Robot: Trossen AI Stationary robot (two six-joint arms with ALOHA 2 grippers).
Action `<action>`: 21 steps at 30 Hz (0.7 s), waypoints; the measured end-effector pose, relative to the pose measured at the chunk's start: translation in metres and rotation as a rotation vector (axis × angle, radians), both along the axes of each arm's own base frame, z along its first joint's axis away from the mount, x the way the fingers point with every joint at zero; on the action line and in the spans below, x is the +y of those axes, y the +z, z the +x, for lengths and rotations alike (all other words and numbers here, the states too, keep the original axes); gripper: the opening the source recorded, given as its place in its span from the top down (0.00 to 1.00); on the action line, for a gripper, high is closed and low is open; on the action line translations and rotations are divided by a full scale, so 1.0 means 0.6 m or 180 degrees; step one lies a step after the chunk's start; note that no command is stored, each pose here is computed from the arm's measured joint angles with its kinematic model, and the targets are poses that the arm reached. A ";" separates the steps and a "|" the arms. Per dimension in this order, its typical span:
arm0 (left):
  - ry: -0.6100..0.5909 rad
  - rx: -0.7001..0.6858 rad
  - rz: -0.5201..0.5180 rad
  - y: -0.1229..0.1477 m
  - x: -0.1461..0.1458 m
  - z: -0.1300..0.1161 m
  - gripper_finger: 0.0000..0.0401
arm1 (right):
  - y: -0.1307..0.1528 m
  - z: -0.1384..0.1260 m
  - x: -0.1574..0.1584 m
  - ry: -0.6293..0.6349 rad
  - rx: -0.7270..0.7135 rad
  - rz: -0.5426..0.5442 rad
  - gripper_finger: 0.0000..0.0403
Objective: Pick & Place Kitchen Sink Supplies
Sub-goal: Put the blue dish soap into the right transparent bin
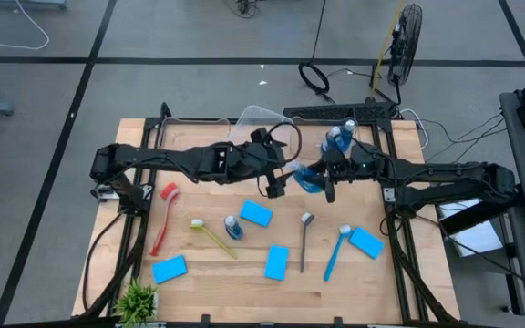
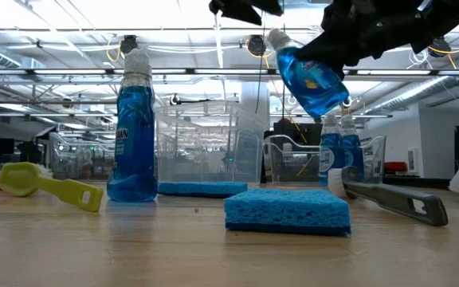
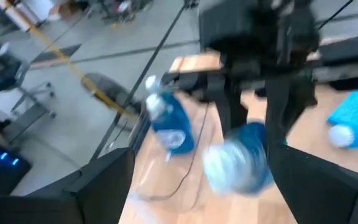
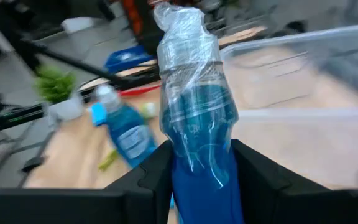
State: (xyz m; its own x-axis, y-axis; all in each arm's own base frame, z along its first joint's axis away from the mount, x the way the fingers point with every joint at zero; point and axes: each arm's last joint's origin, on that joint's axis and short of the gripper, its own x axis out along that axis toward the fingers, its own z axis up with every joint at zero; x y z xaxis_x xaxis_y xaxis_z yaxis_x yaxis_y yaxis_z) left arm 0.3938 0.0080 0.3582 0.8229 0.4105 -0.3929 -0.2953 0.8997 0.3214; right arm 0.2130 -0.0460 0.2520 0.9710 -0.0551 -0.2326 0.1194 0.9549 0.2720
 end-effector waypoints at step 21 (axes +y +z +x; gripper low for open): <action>0.0532 0.0683 -0.0533 -0.032 0.009 -0.039 0.12 | 0.050 -0.001 -0.019 -0.1232 -0.0752 -0.1017 0.68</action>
